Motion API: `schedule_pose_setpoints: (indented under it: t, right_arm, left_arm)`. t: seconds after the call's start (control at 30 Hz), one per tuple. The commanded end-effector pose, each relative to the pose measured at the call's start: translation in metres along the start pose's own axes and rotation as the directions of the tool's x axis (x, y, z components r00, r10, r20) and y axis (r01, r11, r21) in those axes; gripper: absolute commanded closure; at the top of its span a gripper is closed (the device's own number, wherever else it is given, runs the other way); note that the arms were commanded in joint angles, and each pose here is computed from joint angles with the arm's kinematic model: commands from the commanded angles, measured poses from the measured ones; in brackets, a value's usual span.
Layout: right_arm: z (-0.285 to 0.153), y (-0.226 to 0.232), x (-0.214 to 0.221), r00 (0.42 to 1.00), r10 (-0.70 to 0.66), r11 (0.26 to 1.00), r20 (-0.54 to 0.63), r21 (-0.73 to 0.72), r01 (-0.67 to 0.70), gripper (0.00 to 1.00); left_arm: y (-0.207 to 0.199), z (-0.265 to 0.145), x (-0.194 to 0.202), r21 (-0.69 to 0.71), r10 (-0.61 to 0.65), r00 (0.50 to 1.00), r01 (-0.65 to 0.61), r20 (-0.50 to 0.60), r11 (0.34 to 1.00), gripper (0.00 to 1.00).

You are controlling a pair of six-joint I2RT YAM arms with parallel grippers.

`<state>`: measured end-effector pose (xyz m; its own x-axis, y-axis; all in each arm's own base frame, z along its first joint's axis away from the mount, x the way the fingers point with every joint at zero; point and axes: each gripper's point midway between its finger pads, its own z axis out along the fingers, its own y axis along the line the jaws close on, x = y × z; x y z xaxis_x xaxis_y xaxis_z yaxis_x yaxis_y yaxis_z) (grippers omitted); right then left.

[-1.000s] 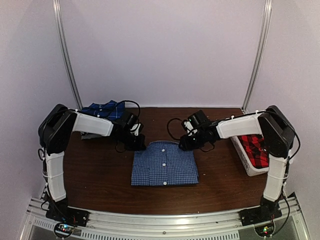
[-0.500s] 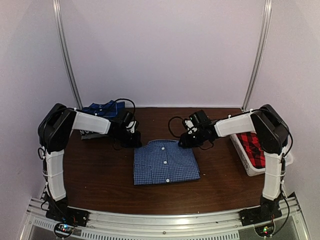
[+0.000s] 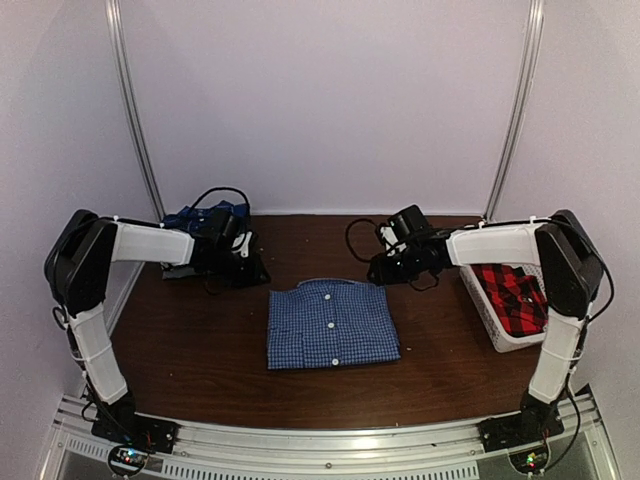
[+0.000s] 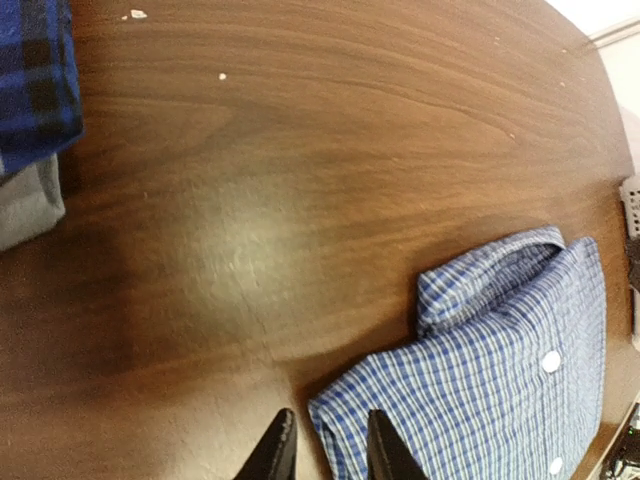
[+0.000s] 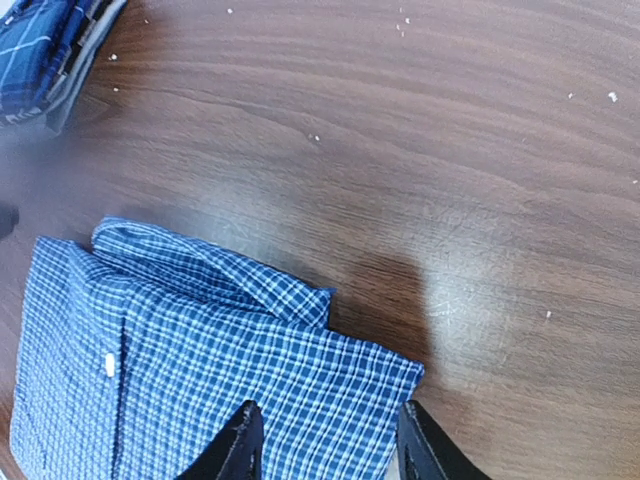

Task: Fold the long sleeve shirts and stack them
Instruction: Smooth out the square-folded shirt at the center of the board, then pick up the square-folded shirt from the center of the board.

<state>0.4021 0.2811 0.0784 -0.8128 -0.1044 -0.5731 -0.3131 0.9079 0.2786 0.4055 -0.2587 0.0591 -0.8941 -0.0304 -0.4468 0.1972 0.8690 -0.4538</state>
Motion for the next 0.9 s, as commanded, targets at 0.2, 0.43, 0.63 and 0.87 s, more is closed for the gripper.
schedule_pose_setpoints:
  t: [0.2, 0.43, 0.63, 0.87]
  right_arm:
    - [-0.030, 0.035, 0.021, 0.998, -0.063, 0.998, 0.006, -0.011, 0.063, 0.52]
    - [-0.027, 0.047, 0.032, 0.998, -0.069, 0.997, -0.005, -0.040, 0.069, 0.52]
    - [-0.027, 0.053, 0.034, 0.997, -0.072, 0.996, -0.007, -0.054, 0.072, 0.52]
    - [-0.026, 0.050, 0.040, 0.997, -0.075, 0.996, -0.012, -0.049, 0.074, 0.52]
  left_arm:
    - [-0.023, -0.043, 0.065, 0.210, -0.081, 0.995, 0.093, -0.063, 0.973, 0.58]
    - [-0.028, -0.044, 0.105, 0.246, -0.090, 0.987, 0.120, -0.130, 0.962, 0.46]
    - [-0.033, -0.033, 0.121, 0.248, -0.091, 0.983, 0.129, -0.160, 0.960, 0.45]
    - [-0.035, -0.019, 0.137, 0.222, -0.084, 0.975, 0.130, -0.205, 0.966, 0.49]
